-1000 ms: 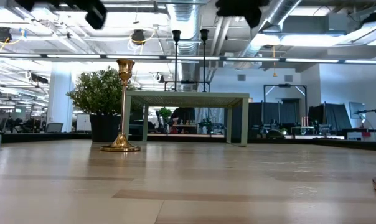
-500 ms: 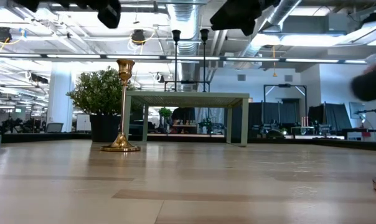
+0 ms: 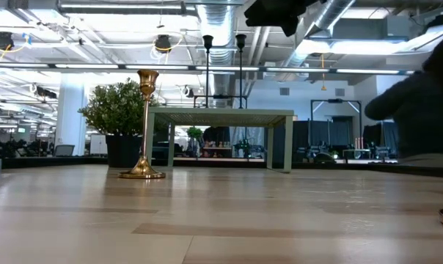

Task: Pick & Place candle stick holders
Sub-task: Put the black candle holder on the shelf

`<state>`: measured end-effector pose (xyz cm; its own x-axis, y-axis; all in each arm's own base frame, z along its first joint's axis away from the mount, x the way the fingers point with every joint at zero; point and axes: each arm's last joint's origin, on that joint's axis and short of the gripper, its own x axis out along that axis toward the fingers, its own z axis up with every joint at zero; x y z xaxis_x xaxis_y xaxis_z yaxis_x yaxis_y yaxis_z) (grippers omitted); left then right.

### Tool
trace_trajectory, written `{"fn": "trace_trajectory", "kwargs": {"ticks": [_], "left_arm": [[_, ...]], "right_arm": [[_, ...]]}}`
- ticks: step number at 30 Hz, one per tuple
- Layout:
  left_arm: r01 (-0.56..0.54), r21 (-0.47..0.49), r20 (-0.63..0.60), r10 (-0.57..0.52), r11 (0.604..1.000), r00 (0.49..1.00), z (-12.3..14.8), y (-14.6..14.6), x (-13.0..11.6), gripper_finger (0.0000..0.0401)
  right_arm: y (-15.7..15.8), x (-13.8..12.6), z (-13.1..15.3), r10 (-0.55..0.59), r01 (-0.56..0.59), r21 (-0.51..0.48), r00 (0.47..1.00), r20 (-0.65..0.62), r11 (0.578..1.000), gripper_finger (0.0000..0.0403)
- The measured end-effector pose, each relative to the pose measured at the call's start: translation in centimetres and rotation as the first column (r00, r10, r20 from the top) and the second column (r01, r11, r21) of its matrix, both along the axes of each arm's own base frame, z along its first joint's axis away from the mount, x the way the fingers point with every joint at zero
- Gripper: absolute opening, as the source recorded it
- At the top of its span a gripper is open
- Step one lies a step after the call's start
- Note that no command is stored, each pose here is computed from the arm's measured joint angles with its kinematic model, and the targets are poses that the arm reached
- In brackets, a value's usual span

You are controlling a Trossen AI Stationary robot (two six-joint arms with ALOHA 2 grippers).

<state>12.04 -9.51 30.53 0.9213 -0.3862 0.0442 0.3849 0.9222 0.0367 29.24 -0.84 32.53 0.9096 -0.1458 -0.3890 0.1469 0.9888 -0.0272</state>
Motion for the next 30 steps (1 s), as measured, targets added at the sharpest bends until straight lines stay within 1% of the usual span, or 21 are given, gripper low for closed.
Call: {"fn": "trace_trajectory", "kwargs": {"ticks": [3, 7, 9, 11, 18, 22, 25, 27, 30], "left_arm": [[-0.002, -0.007, -0.021, 0.002, 1.000, 1.000, 0.5, -0.3, -1.6, 0.0004], [-0.023, -0.053, -0.050, 0.020, 0.998, 0.999, 1.5, 0.0, -3.7, 0.0004], [0.004, -0.084, -0.050, -0.008, 0.996, 0.999, 1.9, 0.3, -4.6, 0.0004], [0.035, -0.090, -0.067, -0.041, 0.995, 0.997, 1.8, 0.4, -5.2, 0.0004], [0.170, 0.012, -0.151, -0.166, 0.985, 0.975, 0.4, -0.5, -6.6, 0.0004], [0.225, 0.034, -0.139, -0.218, 0.974, 0.966, 0.4, -0.7, -7.2, 0.0004], [0.215, 0.080, -0.114, -0.205, 0.973, 0.972, 0.4, -0.3, -7.5, 0.0004], [0.215, 0.078, -0.106, -0.206, 0.974, 0.973, 0.5, 0.2, -7.9, 0.0004], [0.241, 0.049, -0.096, -0.235, 0.969, 0.967, 0.7, 1.2, -8.4, 0.0004]], "right_arm": [[0.0, 0.1, 0.2, 0.000, 0.000, 0.000, 1.000, 0.019, 1.000, 0.0115], [0.0, 0.1, 0.3, -0.003, 0.003, 0.007, 0.999, 0.035, 1.000, 0.0115], [0.0, 0.2, 0.4, -0.003, 0.003, 0.008, 0.999, 0.044, 1.000, 0.0115], [0.0, 0.2, 0.4, -0.004, 0.003, 0.010, 0.999, 0.046, 1.000, 0.0115], [0.0, 0.2, 0.5, -0.010, 0.008, 0.024, 0.998, 0.064, 1.000, 0.0115], [0.0, 0.2, 0.6, -0.010, 0.008, 0.025, 0.998, 0.068, 1.000, 0.0115], [0.0, 0.2, 0.6, -0.018, 0.015, 0.044, 0.997, 0.072, 0.999, 0.0115], [0.0, 0.2, 0.6, -0.024, 0.019, 0.057, 0.997, 0.075, 0.998, 0.0115], [0.0, 0.2, 0.6, -0.024, 0.020, 0.058, 0.997, 0.075, 0.998, 0.0115]]}}
